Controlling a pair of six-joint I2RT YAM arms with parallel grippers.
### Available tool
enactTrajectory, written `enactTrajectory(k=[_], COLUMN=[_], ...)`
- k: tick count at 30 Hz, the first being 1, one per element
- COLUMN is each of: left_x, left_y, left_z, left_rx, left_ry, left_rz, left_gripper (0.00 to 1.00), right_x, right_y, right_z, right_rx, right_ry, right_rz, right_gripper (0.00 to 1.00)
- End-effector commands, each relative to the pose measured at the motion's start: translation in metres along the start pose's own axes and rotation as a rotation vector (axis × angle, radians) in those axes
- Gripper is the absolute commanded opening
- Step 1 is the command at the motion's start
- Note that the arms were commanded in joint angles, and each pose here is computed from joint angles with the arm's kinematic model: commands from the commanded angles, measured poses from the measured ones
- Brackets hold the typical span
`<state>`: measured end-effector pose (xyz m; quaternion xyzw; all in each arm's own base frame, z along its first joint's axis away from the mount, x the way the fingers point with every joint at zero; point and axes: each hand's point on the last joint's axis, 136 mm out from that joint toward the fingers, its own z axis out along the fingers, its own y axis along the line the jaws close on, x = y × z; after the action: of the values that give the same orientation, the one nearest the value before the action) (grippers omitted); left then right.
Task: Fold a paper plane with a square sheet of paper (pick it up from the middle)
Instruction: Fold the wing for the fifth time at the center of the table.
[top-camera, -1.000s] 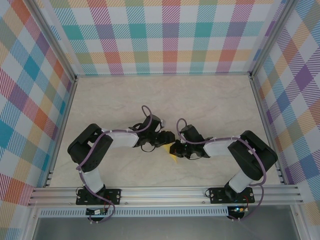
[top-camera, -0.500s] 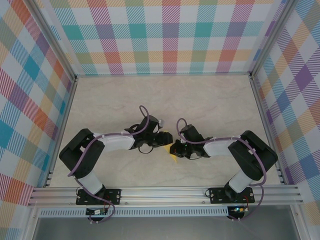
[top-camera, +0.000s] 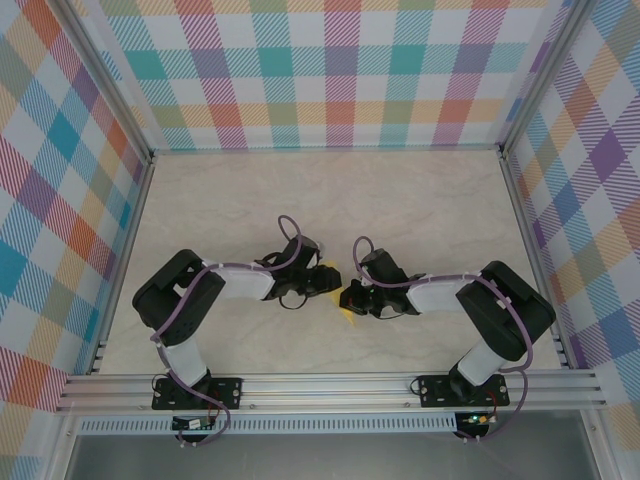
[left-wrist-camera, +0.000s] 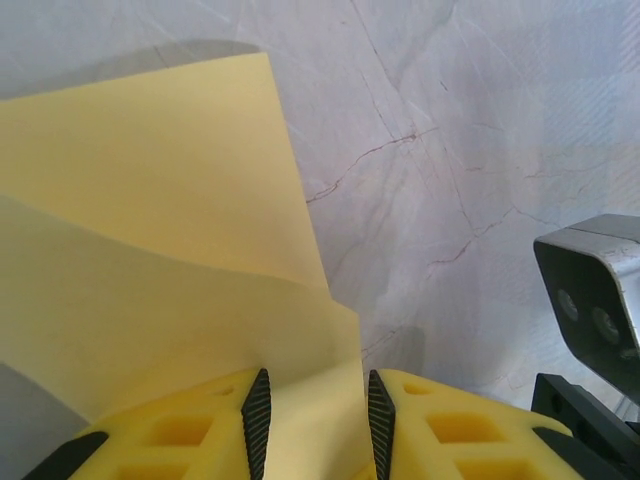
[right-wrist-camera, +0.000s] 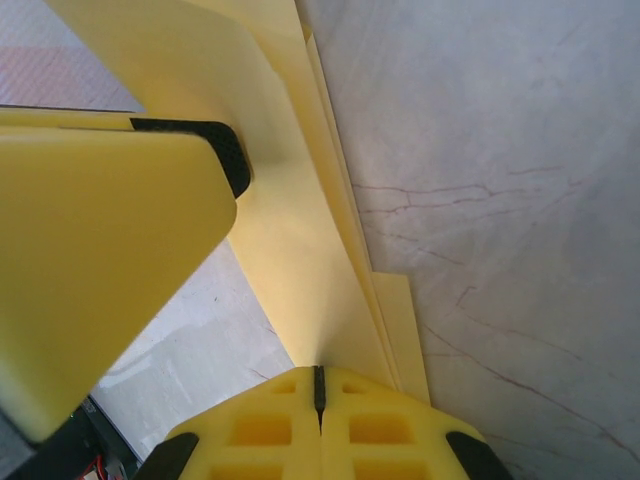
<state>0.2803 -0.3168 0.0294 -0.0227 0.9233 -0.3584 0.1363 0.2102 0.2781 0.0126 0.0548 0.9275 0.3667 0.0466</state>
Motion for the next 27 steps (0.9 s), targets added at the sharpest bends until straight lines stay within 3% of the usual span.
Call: enactTrajectory(k=[1,27], left_x=[-0.008,-0.062], left_y=[0.023,0.071], left_z=[-0.001,-0.016], left_rx=[-0.051,-0.074], left_ry=[-0.025,-0.022], left_rz=[-0.019,-0.062], left_gripper=[0.34,0.34], right_x=[0.029,0.032], right_y=[-0.062,-0.065], right_z=[0.0,-0.002], right_rx=[0.222,0.241], right_ry=[0.085,0.109], right_rz=[0.085,0.051], right_gripper=[0.02,0.0])
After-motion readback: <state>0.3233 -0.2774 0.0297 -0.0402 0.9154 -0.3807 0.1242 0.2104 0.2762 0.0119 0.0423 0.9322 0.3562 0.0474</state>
